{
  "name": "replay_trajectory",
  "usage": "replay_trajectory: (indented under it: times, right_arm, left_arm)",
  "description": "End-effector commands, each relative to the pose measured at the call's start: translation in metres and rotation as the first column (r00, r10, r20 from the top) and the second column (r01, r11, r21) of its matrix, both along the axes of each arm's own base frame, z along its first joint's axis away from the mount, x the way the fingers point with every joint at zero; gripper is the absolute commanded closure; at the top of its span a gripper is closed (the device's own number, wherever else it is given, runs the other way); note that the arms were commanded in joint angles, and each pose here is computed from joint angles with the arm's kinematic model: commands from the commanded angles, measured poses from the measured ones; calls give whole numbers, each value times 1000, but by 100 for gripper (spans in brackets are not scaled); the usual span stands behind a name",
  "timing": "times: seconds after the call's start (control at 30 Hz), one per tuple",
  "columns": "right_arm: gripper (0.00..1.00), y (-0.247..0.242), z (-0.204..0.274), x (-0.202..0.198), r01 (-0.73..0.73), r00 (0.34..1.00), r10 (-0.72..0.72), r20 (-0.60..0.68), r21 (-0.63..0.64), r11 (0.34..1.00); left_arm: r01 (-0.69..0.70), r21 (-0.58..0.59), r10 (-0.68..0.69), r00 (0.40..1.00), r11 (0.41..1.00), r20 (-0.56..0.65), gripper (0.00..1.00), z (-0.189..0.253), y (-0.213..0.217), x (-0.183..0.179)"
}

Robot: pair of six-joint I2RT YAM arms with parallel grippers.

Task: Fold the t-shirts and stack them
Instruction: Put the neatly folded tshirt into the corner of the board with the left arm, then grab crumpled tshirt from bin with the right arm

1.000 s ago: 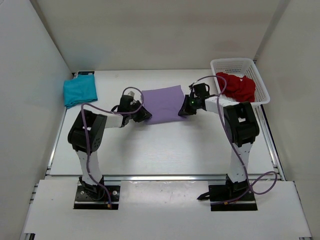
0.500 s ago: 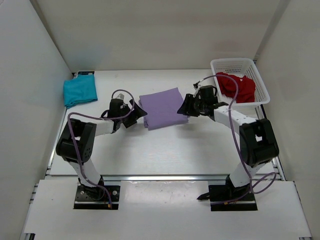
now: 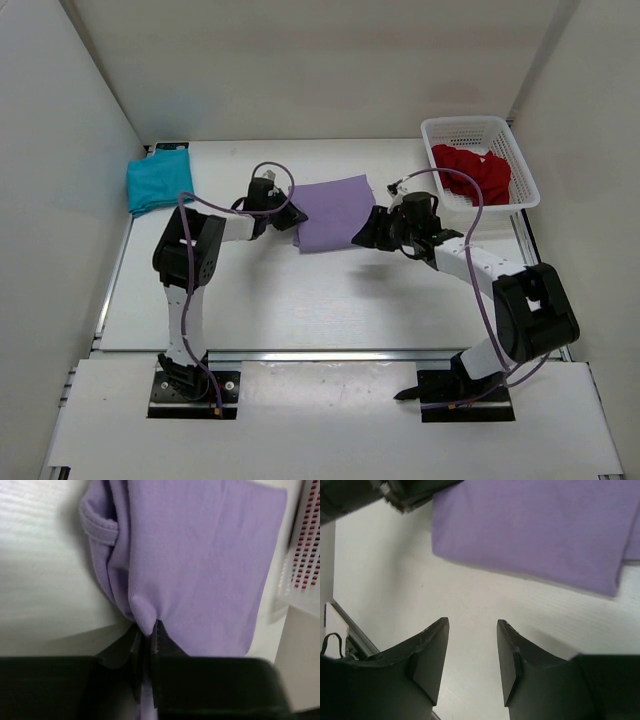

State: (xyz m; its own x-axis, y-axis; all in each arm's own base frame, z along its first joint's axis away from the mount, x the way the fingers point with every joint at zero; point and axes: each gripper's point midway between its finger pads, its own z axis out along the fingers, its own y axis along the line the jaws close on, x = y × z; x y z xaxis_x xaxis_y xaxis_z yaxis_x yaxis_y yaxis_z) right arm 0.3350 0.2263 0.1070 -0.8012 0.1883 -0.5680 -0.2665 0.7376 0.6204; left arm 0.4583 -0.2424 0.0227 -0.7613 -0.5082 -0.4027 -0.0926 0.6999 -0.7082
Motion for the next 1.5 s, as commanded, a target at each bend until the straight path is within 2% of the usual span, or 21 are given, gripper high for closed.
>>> replay_trajectory:
  times: [0.0, 0.03, 0.13, 0.23, 0.4, 0.5, 0.53, 0.57, 0.6, 0.63, 0.67, 0.7, 0.77, 0.83, 0.93, 1.1, 1.17, 1.23, 1.27, 1.4, 1.47]
  right_arm:
    - [58, 6, 20, -10, -23, 996, 20, 88, 40, 999]
    - [57, 6, 27, -11, -22, 995, 16, 103, 60, 998]
    - [59, 1, 16, -30, -23, 997, 17, 74, 82, 996]
    - [57, -7, 10, -42, -10, 998, 5, 65, 76, 997]
    - [57, -14, 7, -44, -12, 998, 7, 56, 77, 997]
    - [57, -12, 8, -44, -29, 998, 25, 55, 81, 996]
    - [57, -10, 7, -45, -36, 998, 31, 57, 81, 996]
    - [57, -8, 4, -46, -47, 998, 43, 48, 77, 996]
    - [57, -3, 0, -50, -61, 998, 58, 35, 77, 995]
    - [57, 1, 0, -55, -83, 996, 81, 32, 79, 993]
    - [57, 2, -3, -55, -87, 996, 85, 30, 77, 993]
    - [56, 5, -3, -57, -93, 996, 91, 24, 83, 992]
    - [54, 9, -7, -62, -105, 994, 104, 13, 80, 991]
    - [54, 12, -11, -65, -114, 993, 114, 9, 74, 991]
    - [54, 17, -9, -63, -119, 993, 119, 14, 59, 991]
    - [54, 25, -4, -58, -125, 992, 124, 23, 42, 991]
    - [55, 26, -5, -53, -112, 994, 112, 17, 36, 993]
    - [60, 27, 1, -45, -100, 994, 99, 36, 37, 994]
    - [66, 26, 5, -39, -90, 995, 88, 50, 34, 995]
    - [96, 11, 30, 3, 28, 991, -26, 130, -19, 999]
    - [100, -4, 36, 24, 96, 985, -87, 148, -56, 994]
  left_arm:
    - [20, -14, -19, 999, 1000, 36, 93, 20, -13, 19]
    - [24, -7, -23, 998, 1000, 59, 100, 32, -19, 28]
    - [27, 4, -27, 990, 1000, 139, 100, 75, -16, 62]
    - [-7, 17, 4, 979, 1000, 206, 100, 125, 15, 96]
    - [-190, 23, 172, 928, 982, 331, 100, 218, 125, 140]
    - [-376, -9, 355, 867, 927, 351, 100, 237, 231, 136]
    - [-429, -41, 412, 830, 902, 375, 100, 252, 252, 131]
    - [-486, -43, 472, 818, 873, 330, 100, 225, 283, 121]
    - [-537, -55, 525, 790, 842, 317, 82, 212, 309, 108]
    - [-581, -65, 572, 765, 811, 296, 40, 206, 322, 102]
    - [-625, -66, 623, 752, 777, 215, 14, 173, 341, 86]
    - [-649, -82, 650, 734, 757, 197, 2, 157, 355, 74]
    - [-667, -140, 681, 723, 732, 116, 2, 136, 356, 54]
    - [-671, -167, 690, 713, 723, 126, 2, 129, 353, 36]
    - [-636, -164, 655, 745, 754, 126, 2, 131, 328, 32]
    - [-603, -204, 633, 762, 771, 138, 1, 137, 299, 22]
    - [-566, -198, 595, 790, 800, 145, 1, 136, 278, 20]
    - [-478, -181, 506, 845, 860, 172, 2, 138, 238, 21]
    - [-460, -165, 484, 859, 873, 166, 1, 134, 227, 21]
    - [-244, -116, 263, 941, 963, 211, 2, 136, 123, 5]
    - [-113, -85, 130, 963, 990, 236, 1, 139, 65, -14]
